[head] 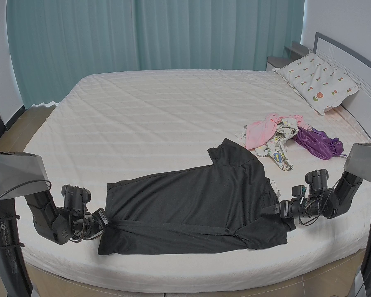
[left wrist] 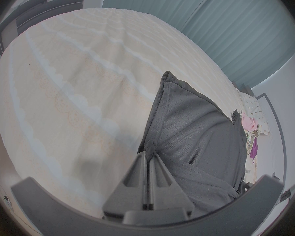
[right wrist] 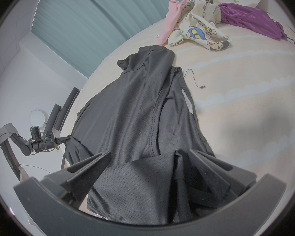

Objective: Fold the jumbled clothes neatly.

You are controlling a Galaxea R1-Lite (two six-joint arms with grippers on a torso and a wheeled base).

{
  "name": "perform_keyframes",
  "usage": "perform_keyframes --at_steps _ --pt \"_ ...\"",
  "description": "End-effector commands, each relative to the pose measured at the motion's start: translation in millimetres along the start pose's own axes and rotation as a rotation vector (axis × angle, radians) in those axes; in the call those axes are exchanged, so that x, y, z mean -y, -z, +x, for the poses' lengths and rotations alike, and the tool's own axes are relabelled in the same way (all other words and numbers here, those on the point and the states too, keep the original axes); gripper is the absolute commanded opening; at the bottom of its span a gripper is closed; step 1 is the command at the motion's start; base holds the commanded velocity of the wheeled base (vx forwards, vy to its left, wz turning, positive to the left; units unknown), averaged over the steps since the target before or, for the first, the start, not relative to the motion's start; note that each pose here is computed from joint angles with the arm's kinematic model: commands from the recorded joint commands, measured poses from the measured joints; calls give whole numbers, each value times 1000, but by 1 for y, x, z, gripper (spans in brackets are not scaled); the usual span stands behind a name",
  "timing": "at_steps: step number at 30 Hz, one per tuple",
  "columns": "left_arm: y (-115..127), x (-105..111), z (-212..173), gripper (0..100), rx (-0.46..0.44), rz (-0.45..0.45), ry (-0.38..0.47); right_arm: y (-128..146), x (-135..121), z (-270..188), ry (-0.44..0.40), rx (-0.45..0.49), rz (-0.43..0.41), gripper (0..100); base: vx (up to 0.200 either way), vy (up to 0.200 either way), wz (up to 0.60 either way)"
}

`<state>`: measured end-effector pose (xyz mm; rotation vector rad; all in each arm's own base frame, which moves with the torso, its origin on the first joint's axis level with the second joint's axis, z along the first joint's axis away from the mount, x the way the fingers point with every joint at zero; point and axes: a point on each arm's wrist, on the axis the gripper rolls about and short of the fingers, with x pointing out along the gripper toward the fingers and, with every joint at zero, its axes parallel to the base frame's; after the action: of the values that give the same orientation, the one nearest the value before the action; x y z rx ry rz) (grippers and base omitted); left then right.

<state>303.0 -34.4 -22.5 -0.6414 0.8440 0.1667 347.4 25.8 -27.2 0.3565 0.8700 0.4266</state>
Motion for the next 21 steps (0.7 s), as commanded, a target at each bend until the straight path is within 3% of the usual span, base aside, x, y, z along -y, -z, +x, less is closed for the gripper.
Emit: perform_keyframes --at_steps 1,4,5,21 --pt "1 -1 0 0 -2 -2 -4 5 6 6 -13 -19 11 100 0 0 0" --pt "0 0 0 0 1 -25 -3 7 6 8 -47 -25 8 100 0 0 0" --pt "0 0 0 0 3 -31 -1 8 7 7 -52 -25 7 0 0 0 0" --pt "1 -1 1 0 -1 -34 -5 0 23 -6 -101 16 47 0 0 0 0"
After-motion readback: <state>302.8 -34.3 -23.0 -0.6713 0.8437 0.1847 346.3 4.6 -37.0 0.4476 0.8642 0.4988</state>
